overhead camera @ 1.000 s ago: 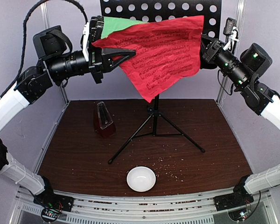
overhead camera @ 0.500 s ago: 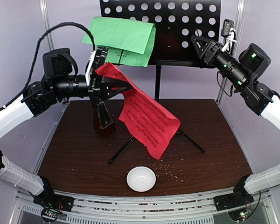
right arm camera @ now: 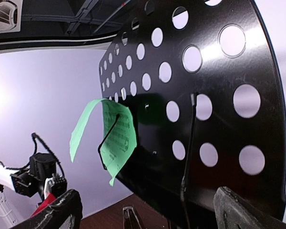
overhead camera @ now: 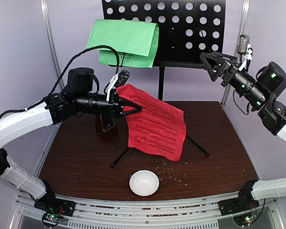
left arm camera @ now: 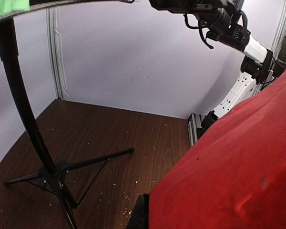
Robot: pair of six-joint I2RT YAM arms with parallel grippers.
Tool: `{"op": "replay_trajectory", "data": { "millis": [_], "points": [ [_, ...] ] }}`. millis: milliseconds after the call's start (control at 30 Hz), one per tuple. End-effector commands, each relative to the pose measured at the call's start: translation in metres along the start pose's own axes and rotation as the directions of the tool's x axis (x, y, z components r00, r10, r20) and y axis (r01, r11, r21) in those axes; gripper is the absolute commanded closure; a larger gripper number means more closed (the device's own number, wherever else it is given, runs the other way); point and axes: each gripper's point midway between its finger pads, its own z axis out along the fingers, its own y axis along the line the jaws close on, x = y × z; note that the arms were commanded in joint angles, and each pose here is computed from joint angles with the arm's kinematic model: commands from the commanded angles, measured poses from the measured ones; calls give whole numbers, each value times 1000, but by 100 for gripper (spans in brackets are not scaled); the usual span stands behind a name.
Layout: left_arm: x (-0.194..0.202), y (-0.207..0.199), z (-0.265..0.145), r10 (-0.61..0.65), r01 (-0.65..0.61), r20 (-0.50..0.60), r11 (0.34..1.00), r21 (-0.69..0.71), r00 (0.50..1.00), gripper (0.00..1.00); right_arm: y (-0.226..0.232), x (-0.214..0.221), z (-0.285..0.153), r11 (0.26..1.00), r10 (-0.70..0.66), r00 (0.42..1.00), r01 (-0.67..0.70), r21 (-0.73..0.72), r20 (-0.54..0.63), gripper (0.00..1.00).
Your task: Pack up the instrument practice props
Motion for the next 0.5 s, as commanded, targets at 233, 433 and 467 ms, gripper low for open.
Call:
{"op": "replay_trajectory", "data": {
  "millis": [233, 433, 467],
  "points": [
    [5, 5, 12, -74, 73, 23, 996, 47, 997, 100, 36, 79, -59, 969, -1, 995, -24, -245, -101, 0],
    [7, 11, 16, -95, 94, 19, 995, 41, 995, 100, 49, 110, -79, 933, 85, 989, -122, -337, -122, 0],
    [6, 13, 17, -98, 97, 20, 995, 37, 995, 100, 51, 111, -81, 928, 96, 987, -134, -348, -125, 0]
  ]
}}
